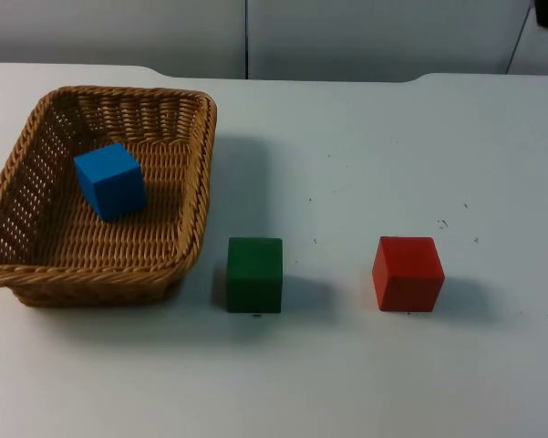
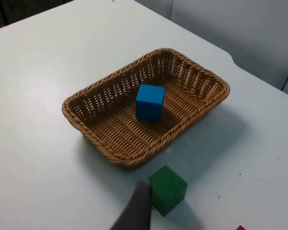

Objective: Pick up the basket with the left hand and place the blue cube into the basket with the right hand.

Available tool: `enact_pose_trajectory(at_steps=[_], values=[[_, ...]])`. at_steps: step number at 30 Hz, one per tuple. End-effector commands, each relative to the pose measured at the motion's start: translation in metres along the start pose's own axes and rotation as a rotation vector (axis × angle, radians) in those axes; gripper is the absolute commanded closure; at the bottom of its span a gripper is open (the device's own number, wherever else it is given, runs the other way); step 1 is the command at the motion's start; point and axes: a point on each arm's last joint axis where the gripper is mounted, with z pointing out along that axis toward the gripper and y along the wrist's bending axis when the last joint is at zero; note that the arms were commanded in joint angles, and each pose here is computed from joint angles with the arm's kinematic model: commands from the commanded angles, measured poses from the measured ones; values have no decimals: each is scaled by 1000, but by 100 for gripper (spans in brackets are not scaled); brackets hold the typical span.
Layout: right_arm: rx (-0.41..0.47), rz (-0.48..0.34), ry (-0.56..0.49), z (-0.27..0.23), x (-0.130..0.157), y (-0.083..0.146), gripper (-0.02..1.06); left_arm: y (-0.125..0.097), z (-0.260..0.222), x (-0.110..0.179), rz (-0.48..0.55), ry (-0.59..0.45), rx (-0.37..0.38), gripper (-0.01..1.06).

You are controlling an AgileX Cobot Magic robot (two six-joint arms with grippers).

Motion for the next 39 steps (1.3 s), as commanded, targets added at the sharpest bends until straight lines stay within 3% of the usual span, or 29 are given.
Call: enact_pose_trajectory(at_steps=[1,4,9,14,19,28,39], values=[[-6,3,-46,-5,9,2,21,2,-7,6,-12,8,-57,27],[-8,50,-67,-16,33,4,21,4,-24,14,-42,-23,-146,27],[-1,55,-79,-35,44,3,21,1,-41,25,-42,-57,-185,27],[5,56,-78,-47,48,2,21,1,-53,35,1,-57,-173,27],[23,36,0,-52,58,1,21,11,-62,49,32,31,-182,27],[49,20,43,-64,67,-1,21,13,-62,53,17,78,-191,27],[82,41,-33,-94,77,-4,21,17,-46,67,57,136,-191,27]])
